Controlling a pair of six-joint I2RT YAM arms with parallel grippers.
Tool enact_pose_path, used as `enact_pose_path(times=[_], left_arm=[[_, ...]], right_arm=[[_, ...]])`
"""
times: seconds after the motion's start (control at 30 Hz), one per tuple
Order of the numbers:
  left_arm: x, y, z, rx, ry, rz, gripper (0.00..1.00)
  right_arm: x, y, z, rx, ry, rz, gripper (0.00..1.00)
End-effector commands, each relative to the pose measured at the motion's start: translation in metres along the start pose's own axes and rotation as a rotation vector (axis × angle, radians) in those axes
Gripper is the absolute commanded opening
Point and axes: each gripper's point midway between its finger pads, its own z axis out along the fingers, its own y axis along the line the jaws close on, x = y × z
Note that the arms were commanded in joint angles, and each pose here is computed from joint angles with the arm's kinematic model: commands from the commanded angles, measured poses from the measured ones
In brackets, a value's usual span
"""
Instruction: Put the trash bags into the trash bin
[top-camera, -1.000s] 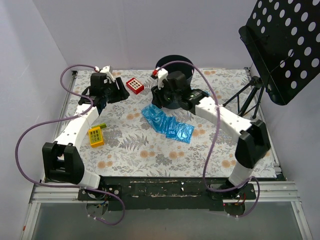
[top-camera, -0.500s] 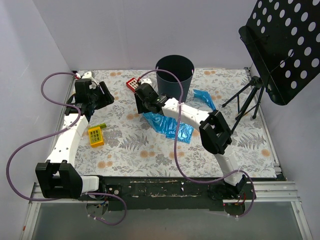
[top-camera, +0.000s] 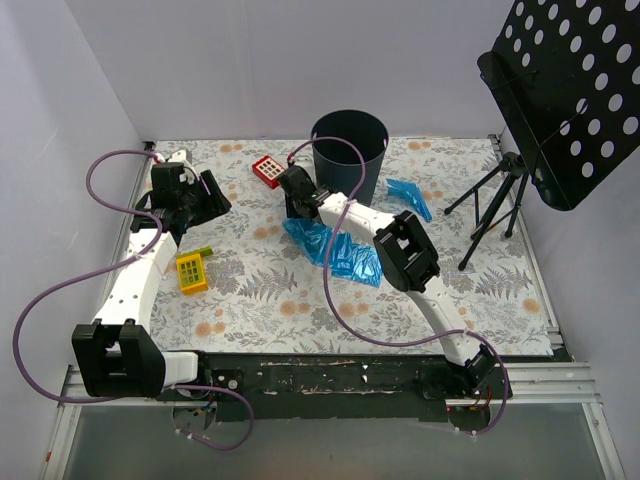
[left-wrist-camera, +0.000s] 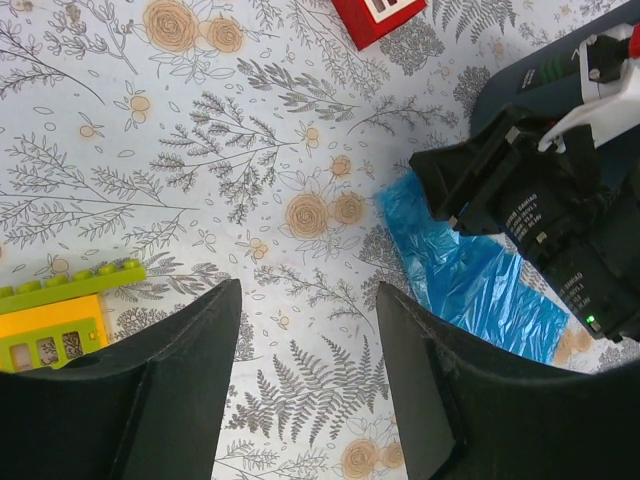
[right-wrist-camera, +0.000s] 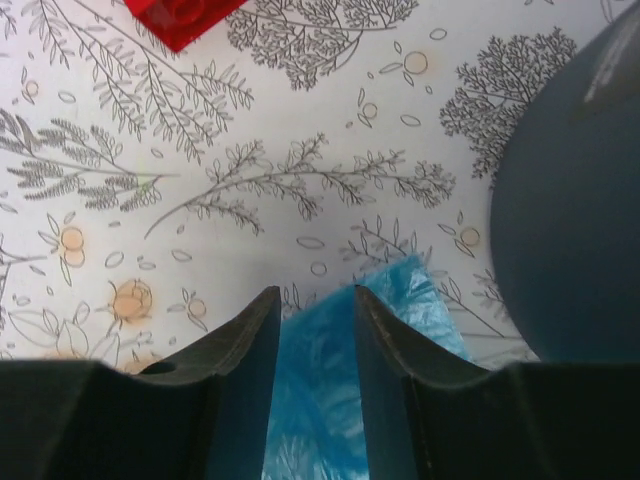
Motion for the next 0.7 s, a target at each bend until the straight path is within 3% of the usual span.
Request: enact_pose_path(times=[0.0, 0.13, 0.33, 0.47, 0.67], left_arm=[[0.0, -0.006, -0.007, 0.041, 0.005, 0.0, 0.56], [0.001, -0.01, -0.005, 0.061, 0.016, -0.002, 0.55], [0.003, -0.011, -0.005, 0.073, 0.015, -0.005, 0.55], [0.007, -0.012, -0.006, 0.087, 0.02, -0.023, 0.55], [0.008, -0.012, -0.012, 0.088, 0.009, -0.022, 0.55]], right_arm=[[-0.013, 0.025, 0.01, -0.093, -0.052, 0.017, 0.39], [0.01, 0.024, 0.008, -0.098, 0.012, 0.016, 0.38], [0.009, 0.032, -0.014, -0.176, 0.022, 0.032, 0.57], [0.01, 0.046, -0.021, -0.277, 0.03, -0.02, 0.57], [0.026, 0.042, -0.032, -0.268, 0.058, -0.116, 0.51]])
